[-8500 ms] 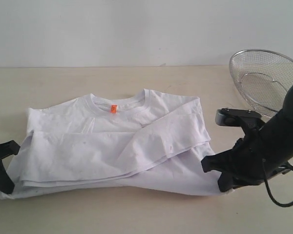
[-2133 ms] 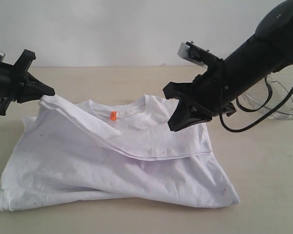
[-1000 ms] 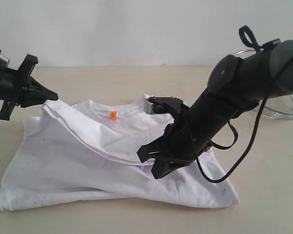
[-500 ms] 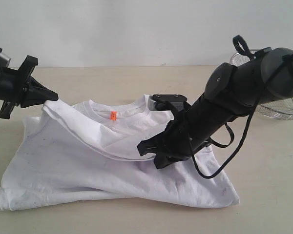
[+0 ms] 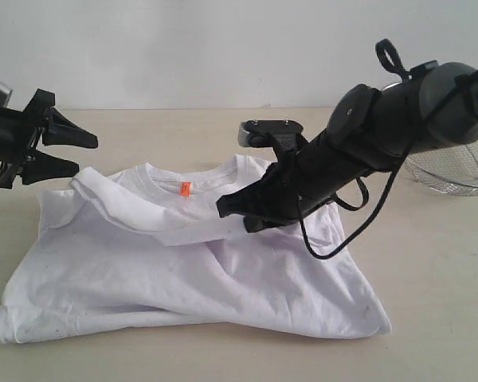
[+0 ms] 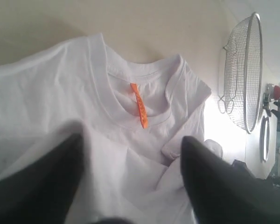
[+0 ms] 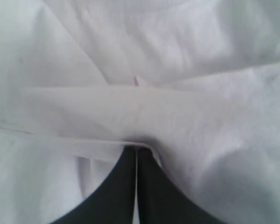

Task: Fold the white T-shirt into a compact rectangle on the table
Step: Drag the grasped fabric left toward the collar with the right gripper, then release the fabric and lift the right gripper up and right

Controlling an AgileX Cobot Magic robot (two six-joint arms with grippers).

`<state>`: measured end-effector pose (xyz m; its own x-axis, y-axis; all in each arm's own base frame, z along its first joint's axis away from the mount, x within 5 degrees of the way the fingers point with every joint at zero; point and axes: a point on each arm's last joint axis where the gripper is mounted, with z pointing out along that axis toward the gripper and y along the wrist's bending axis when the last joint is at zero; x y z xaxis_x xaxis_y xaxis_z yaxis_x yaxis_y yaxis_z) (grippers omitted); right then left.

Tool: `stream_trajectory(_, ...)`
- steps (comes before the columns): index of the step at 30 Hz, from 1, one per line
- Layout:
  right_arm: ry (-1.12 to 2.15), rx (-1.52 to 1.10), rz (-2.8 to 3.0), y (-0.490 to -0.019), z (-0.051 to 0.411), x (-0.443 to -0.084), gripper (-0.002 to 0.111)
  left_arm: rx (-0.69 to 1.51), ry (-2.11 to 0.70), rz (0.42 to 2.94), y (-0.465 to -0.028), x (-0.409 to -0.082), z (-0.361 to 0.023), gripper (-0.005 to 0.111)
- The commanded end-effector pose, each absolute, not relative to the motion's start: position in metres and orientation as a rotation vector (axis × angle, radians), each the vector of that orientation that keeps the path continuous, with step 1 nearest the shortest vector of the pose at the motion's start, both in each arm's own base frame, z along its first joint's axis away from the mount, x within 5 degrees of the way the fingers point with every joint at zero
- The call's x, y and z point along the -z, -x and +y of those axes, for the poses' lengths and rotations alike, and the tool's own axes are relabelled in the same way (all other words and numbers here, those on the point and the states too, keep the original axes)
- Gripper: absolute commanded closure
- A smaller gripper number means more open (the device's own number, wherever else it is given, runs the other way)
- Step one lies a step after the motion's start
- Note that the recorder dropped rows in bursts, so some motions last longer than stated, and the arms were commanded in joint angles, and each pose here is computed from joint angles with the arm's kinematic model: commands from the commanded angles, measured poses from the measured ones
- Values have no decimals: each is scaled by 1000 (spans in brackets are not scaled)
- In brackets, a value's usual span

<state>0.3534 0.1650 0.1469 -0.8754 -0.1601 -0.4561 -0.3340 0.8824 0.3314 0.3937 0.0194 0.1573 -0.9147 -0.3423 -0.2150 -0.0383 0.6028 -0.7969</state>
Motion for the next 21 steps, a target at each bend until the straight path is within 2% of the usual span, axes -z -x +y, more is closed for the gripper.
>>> stream_trajectory(1, 320, -550, 2564, -378, 161, -158, 109, 1287, 334, 2408, -397, -167, 32, 34)
stream_trajectory(7, 227, -562, 2519, -414, 129, -178, 109, 1450, 300, 2267, -403, -198, 50, 34)
stream_trajectory(11, 202, -604, 2536, -424, 109, -190, 109, 1452, 298, 2238, -408, -208, 55, 34)
stream_trajectory(15, 193, -664, 2607, -418, 94, -195, 109, 1407, 256, 2300, -403, -209, 55, 34)
stream_trajectory(21, 208, -704, 2715, -410, 82, -191, 109, 1285, 228, 2532, -391, -200, 54, 34)
